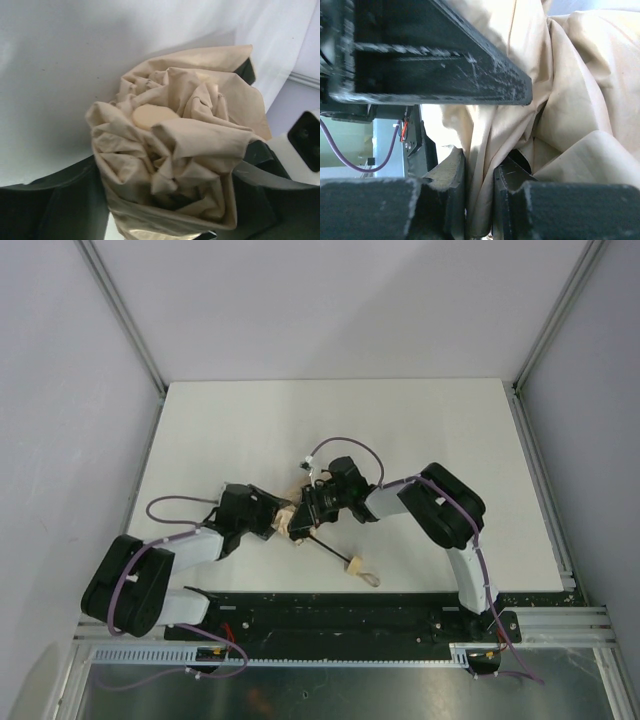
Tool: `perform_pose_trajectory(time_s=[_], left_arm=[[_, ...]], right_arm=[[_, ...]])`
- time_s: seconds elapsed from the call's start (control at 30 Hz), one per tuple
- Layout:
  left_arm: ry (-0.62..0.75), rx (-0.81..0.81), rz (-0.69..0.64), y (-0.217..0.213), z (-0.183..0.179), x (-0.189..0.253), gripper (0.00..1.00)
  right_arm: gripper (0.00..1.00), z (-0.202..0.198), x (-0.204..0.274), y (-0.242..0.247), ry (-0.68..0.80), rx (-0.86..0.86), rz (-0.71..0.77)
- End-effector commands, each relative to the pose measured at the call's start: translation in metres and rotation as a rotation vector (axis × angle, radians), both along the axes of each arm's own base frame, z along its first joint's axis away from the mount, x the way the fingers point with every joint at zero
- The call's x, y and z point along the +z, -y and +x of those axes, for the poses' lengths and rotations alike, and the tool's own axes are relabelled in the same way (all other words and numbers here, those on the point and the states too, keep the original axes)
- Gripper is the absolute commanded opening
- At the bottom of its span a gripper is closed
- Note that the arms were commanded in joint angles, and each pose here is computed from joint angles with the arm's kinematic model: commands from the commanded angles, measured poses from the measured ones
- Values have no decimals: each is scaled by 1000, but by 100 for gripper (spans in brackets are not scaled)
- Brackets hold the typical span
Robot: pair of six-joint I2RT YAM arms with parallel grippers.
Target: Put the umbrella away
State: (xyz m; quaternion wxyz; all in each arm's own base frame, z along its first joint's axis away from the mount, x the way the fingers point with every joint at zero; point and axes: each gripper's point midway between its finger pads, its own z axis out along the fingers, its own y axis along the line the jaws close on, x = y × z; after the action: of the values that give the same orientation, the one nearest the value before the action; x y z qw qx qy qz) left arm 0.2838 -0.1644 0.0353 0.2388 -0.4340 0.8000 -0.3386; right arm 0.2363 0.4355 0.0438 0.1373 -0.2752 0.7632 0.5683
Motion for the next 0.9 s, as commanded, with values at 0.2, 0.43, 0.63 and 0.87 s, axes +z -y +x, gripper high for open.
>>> perform_pose_trajectory(time_s=[0.2, 0.43, 0.63, 0.87], left_arm=[[-59, -46, 186, -19, -21, -39, 6], [-7, -96, 149, -12, -25, -29, 0], [93, -112, 66, -4, -28, -6, 0], [165, -128, 10, 3, -27, 16, 0]], right_arm=[[0, -56, -51, 34, -227, 10, -282], [45, -28, 11, 33, -179, -179, -276], [56, -17, 85, 70, -114, -296, -149], [71, 12, 65, 163, -259, -791, -319]])
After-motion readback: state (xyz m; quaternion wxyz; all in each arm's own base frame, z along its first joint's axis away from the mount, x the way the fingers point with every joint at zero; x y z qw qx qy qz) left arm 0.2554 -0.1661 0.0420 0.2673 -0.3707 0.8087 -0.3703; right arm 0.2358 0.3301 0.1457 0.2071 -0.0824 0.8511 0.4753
